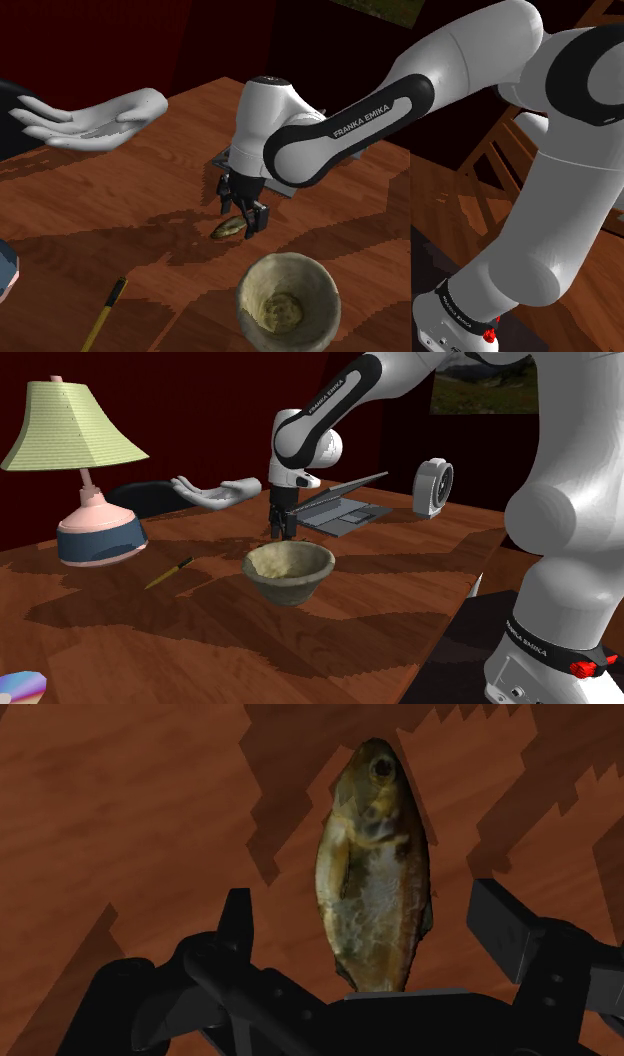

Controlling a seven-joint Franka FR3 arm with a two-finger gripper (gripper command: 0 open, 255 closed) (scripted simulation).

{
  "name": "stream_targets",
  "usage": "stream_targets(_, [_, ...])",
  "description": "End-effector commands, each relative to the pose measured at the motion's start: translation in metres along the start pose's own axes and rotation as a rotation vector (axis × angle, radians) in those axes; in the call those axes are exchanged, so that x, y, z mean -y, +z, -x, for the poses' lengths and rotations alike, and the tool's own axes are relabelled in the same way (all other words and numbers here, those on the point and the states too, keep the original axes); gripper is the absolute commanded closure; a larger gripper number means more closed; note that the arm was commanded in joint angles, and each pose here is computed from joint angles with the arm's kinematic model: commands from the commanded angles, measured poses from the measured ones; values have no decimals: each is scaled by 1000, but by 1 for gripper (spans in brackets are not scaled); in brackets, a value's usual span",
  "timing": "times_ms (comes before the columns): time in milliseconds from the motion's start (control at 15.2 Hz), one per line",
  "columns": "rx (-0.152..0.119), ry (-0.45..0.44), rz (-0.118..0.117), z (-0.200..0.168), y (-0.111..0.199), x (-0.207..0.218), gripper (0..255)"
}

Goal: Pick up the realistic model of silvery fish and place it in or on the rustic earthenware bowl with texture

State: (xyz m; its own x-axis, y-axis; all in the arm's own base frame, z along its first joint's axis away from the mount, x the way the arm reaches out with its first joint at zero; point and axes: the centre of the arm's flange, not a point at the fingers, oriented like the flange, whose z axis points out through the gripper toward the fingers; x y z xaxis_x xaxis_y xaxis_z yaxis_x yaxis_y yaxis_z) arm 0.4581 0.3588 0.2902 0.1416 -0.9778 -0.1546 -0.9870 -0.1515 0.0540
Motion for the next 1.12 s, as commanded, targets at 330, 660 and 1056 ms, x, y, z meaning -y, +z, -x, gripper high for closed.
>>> stream_targets(330, [0, 0, 0, 0, 0, -1, 255])
stream_targets(660, [0, 0, 0, 1, -5, 0, 255])
stream_targets(1056, [0, 0, 0, 6, -36, -2, 255])
